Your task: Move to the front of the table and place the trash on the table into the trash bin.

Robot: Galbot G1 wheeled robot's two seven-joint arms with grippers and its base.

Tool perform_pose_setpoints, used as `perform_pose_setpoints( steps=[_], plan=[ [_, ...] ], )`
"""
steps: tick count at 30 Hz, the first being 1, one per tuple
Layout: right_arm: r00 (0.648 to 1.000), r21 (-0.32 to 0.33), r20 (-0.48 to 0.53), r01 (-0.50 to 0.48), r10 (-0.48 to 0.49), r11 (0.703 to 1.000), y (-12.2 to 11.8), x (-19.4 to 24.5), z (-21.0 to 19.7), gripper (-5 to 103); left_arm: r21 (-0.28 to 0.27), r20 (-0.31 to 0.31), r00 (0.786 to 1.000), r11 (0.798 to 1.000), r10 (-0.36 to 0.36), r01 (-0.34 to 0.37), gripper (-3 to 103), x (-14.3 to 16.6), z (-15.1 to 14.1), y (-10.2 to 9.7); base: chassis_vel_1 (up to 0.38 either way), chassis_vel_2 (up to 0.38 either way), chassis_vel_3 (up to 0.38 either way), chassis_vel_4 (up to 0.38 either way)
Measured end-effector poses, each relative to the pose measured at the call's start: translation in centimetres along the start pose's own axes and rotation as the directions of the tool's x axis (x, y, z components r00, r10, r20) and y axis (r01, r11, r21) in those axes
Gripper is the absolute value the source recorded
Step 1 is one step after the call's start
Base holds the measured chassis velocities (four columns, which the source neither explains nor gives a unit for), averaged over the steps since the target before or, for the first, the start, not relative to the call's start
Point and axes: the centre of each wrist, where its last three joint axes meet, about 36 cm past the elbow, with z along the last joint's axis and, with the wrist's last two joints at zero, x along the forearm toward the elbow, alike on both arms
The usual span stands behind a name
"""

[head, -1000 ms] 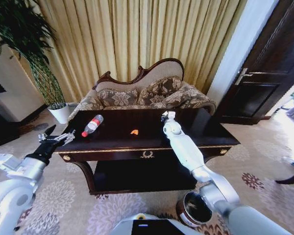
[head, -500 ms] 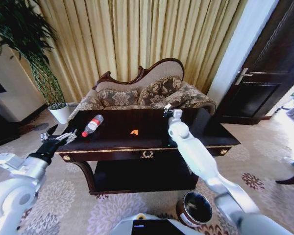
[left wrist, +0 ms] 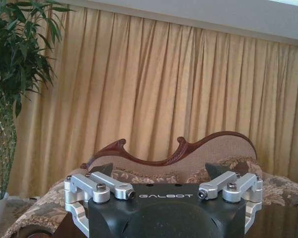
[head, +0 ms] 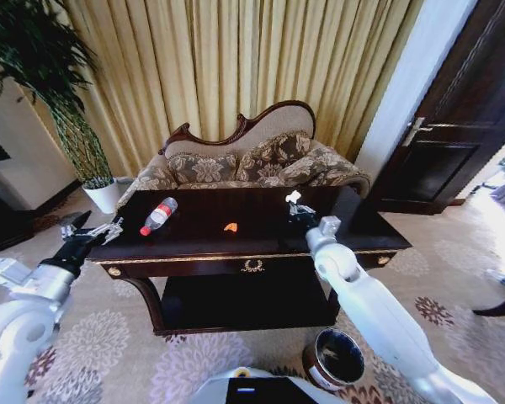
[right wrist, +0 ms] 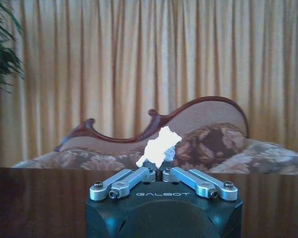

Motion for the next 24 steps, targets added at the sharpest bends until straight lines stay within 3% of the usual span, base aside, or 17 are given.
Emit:
perform_pose_setpoints(
  steps=[12,24],
  plan=[
    [0.998,0.003,-0.013,-0.069,0.069,0.998,-1.6,3.4,0.1,1,-0.003,-0.012,1.000,1.000,0.008,-0.008,100,-0.1,0.2,-0.3,0.004,-0.004,-0.002,0.005],
    [0.995,-0.001,-0.001,-0.096,0.096,0.995,-2.2,4.0,0.1,1,-0.007,-0.012,1.000,1.000,0.028,-0.028,100,-0.3,0.2,-0.9,0.136,-0.132,-0.142,0.139]
  ],
)
